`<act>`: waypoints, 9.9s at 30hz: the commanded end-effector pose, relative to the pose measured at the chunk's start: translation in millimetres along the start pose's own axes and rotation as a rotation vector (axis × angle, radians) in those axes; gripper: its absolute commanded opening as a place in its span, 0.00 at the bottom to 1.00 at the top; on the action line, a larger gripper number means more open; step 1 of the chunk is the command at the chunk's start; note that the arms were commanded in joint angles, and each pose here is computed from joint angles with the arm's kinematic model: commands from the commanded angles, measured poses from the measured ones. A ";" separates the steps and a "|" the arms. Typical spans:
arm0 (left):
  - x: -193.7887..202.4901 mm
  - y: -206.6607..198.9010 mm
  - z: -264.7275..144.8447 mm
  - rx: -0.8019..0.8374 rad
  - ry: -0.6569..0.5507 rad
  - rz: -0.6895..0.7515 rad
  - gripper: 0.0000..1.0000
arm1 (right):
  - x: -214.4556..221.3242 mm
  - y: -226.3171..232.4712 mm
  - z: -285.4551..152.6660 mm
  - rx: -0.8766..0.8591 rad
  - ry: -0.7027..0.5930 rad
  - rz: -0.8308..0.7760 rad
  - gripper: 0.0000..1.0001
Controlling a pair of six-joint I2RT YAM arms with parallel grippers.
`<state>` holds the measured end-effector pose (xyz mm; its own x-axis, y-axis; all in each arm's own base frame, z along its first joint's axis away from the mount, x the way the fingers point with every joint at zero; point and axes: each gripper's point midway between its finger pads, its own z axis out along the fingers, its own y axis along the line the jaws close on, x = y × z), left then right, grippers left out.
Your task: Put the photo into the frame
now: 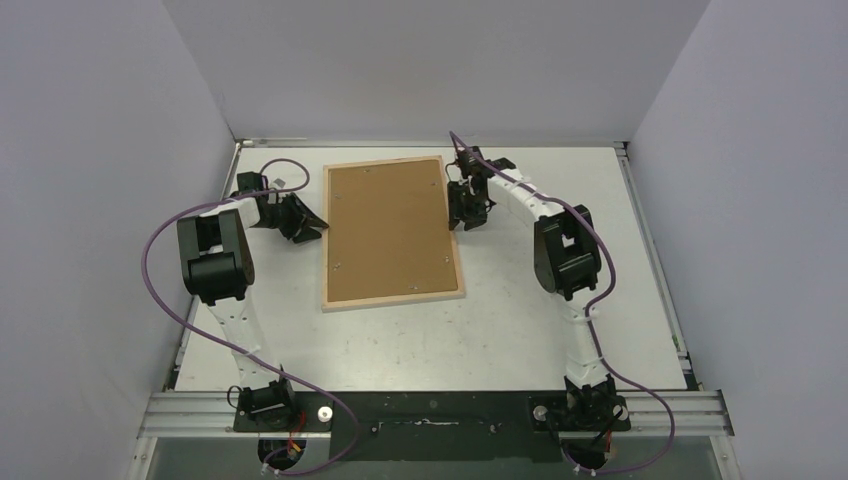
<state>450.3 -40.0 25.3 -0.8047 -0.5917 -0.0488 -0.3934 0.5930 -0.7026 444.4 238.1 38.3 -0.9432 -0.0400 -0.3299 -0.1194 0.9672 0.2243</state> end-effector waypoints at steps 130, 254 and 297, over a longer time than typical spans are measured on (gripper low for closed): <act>96.8 -46.9 17.4 -0.068 0.091 0.237 0.30 | -9.4 219.8 23.7 -0.615 -0.180 0.165 0.28; 112.3 -31.0 32.7 -0.115 0.188 0.183 0.12 | 13.0 230.5 5.7 -0.602 -0.279 0.125 0.18; 116.1 -31.0 32.0 -0.103 0.192 0.174 0.13 | 9.6 232.3 36.3 -0.615 -0.291 0.183 0.27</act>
<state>388.1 -141.3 26.6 -0.9274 -0.3722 -0.0379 -0.2686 0.7329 -0.6251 415.4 467.8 45.2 -0.8729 0.2538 -0.4167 -0.1687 0.6444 0.7459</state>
